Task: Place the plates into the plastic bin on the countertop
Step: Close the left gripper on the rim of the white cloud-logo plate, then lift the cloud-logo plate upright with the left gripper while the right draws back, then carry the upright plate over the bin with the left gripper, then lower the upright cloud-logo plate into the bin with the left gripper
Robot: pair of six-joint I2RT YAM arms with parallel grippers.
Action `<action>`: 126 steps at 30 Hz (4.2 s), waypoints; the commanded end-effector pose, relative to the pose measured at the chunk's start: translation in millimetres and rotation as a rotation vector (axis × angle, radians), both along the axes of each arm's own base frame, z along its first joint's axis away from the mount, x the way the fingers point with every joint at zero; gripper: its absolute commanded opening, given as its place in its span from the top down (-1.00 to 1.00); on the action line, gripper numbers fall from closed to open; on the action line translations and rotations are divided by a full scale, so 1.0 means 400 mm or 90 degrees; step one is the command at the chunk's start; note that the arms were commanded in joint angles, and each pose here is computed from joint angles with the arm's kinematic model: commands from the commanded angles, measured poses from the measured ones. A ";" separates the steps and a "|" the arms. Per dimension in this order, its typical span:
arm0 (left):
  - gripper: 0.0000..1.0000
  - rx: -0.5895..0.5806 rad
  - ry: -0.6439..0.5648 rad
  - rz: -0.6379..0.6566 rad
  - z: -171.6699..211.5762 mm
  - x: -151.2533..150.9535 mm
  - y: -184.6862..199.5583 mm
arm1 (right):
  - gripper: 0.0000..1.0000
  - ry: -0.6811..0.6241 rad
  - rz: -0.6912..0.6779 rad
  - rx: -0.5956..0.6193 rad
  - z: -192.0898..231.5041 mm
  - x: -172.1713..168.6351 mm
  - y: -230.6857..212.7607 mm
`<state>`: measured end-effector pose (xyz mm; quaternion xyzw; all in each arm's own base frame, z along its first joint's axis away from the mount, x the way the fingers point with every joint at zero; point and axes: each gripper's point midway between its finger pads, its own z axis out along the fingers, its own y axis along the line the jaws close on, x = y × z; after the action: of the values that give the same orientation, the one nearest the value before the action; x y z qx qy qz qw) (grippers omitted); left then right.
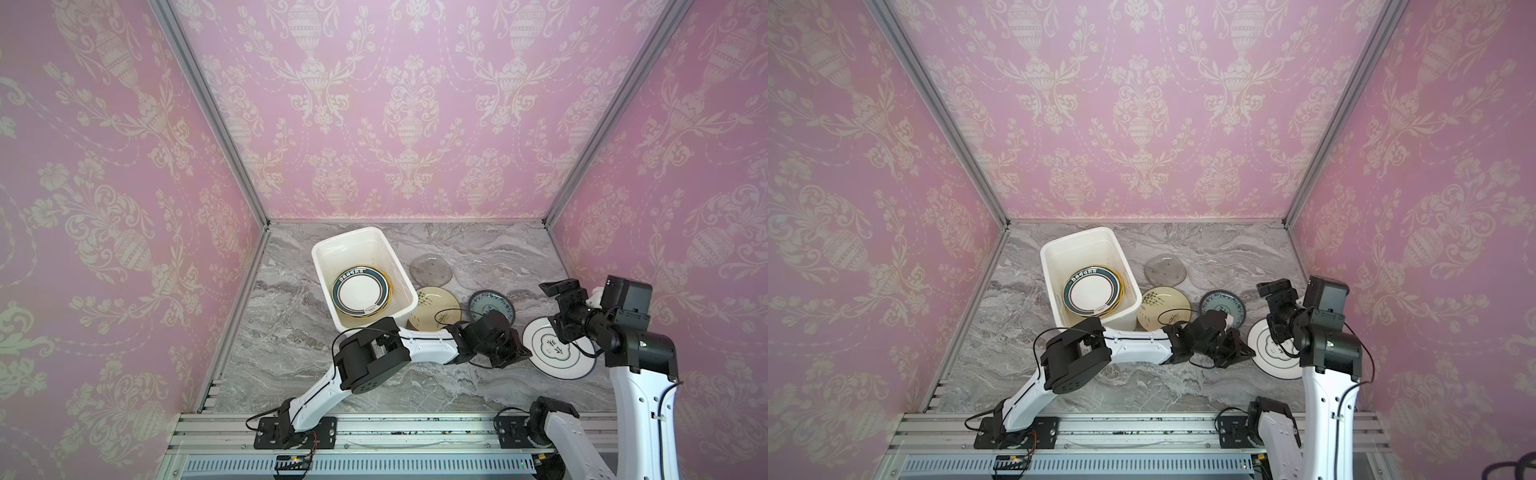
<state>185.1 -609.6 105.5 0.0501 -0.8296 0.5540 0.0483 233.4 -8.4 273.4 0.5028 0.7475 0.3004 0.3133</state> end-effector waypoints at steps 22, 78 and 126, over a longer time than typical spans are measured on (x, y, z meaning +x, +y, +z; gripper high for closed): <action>1.00 0.025 -0.466 0.093 0.490 0.304 0.230 | -0.79 -0.208 0.144 0.008 0.261 0.014 0.092; 1.00 0.326 -0.395 0.422 0.558 0.349 1.166 | -0.74 -0.176 0.467 0.006 0.163 0.132 0.503; 1.00 0.321 -0.223 0.513 0.342 0.399 1.183 | -0.68 -0.113 0.516 -0.009 0.072 0.136 0.589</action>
<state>344.1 -142.1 238.9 0.2674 -0.8581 0.3060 -0.3138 284.4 221.4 289.5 0.1576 0.8607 0.4329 0.2170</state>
